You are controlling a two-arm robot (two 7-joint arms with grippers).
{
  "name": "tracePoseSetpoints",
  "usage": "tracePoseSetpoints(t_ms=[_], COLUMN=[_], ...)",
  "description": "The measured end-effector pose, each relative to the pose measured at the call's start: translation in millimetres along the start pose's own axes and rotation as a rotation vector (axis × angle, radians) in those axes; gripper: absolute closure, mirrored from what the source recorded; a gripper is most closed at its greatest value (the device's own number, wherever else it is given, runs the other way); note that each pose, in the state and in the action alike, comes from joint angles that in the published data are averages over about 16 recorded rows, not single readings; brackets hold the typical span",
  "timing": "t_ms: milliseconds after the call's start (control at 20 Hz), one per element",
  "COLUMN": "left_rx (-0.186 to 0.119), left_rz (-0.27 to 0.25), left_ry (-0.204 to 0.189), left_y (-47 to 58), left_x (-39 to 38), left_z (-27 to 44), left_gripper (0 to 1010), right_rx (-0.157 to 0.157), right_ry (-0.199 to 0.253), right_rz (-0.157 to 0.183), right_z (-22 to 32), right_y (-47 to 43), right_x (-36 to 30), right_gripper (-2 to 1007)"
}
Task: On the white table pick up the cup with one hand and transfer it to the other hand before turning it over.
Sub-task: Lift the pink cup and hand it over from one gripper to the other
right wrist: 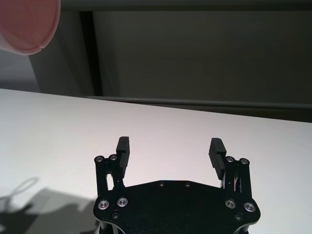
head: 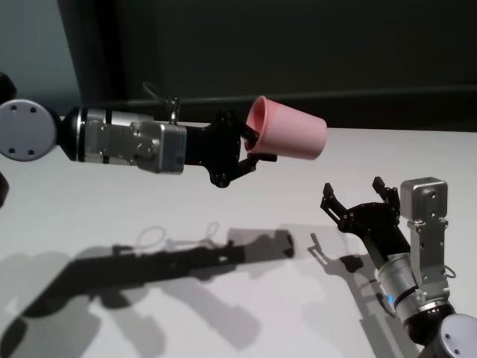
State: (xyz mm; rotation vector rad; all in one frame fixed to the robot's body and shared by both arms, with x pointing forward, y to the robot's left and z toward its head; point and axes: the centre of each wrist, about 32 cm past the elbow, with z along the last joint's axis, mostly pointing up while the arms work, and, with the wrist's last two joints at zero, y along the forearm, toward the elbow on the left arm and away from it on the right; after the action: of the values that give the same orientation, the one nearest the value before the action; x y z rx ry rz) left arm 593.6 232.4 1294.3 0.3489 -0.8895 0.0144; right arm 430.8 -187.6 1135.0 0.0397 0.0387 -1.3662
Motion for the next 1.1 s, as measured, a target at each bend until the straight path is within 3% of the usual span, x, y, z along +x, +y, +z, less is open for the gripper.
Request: tracePoseSetpoints(t_ms=[700,1100], left_rx=[0.004,0.002], left_rz=[-0.004,-0.002], left_ry=[-0.006,-0.005], left_y=[0.3,0.2], left_x=[1.3,1.1], left_z=[0.2,0.0], left_gripper=[962,962], right_rx=[0.000,-0.004], right_ry=[0.002,0.063], right_rz=[0.000,-0.008], right_z=[0.0,0.0], right_y=[0.0,-1.2], right_x=[0.2,6.2], right_gripper=[3,3])
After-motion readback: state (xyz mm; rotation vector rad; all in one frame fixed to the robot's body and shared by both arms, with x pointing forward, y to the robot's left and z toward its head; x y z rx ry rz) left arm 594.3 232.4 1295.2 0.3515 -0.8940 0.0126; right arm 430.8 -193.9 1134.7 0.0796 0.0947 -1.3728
